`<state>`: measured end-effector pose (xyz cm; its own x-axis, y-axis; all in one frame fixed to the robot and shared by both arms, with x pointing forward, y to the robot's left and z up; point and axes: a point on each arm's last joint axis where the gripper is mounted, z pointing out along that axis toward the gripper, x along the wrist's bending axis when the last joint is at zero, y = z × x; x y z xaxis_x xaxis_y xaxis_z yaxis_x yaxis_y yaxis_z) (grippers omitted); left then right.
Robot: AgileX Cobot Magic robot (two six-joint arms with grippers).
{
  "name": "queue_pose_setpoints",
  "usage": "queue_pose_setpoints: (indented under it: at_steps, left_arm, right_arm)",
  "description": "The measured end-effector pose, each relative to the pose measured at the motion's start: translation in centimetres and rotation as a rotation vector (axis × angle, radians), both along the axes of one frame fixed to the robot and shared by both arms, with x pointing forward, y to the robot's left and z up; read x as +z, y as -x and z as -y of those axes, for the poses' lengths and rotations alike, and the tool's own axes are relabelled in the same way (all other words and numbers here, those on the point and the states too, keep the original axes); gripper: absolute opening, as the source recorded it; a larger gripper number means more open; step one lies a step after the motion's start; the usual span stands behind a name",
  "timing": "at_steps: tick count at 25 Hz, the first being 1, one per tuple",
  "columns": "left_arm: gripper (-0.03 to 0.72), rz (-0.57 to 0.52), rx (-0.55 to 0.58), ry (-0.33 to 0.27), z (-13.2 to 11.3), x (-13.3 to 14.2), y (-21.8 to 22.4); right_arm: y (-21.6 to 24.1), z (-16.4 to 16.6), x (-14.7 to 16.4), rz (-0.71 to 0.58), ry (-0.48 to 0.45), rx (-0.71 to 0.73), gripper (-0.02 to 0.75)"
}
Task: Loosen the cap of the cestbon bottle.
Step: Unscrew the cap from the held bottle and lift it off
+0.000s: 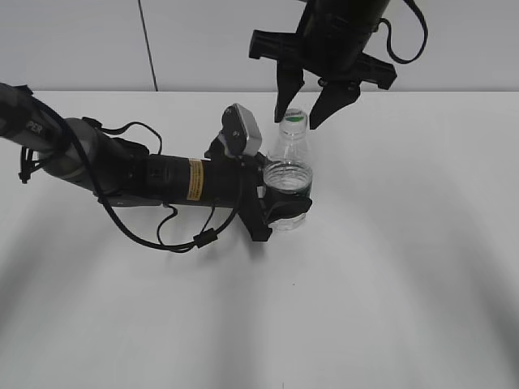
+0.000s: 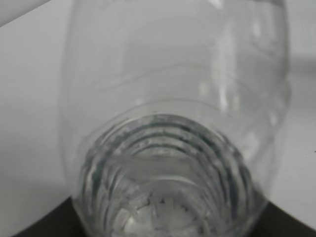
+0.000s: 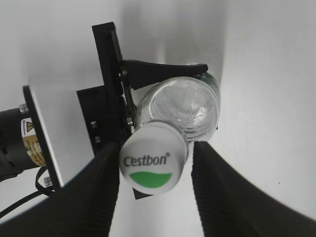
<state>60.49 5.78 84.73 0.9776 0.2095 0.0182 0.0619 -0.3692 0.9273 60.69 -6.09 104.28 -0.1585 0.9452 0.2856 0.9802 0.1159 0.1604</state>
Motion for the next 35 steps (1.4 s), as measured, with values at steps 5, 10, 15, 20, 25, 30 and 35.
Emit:
queue_pose_setpoints:
  at_steps: [5,10,15,20,25,30,35]
  left_arm:
    - [0.363,0.001,0.001,-0.001,0.0,0.01,-0.02]
    - [0.363,0.002,0.001,0.0,0.01,0.03,-0.05]
    - [0.363,0.003,0.0,0.0,0.01,0.03,-0.05]
    - [0.363,0.003,0.001,-0.001,0.01,0.03,-0.05]
    - [0.363,0.003,0.002,-0.003,0.0,0.02,-0.06]
    - [0.363,0.006,0.002,-0.004,0.07,0.06,-0.1]
    - [0.363,0.006,0.002,-0.005,0.07,0.05,-0.11]
  right_arm:
    - [0.0,0.0,0.04,0.001,0.0,0.001,0.312]
    - [0.0,-0.01,0.04,0.001,-0.001,0.003,0.309]
    - [0.0,0.0,0.04,0.001,0.0,0.003,0.309]
    - [-0.01,-0.01,0.05,0.003,0.0,0.009,0.299]
    - [-0.03,0.04,0.03,0.019,0.014,0.044,0.298]
    - [-0.03,0.05,0.01,0.072,0.039,0.203,0.298]
    - [-0.05,0.03,0.07,0.144,0.067,0.423,0.298]
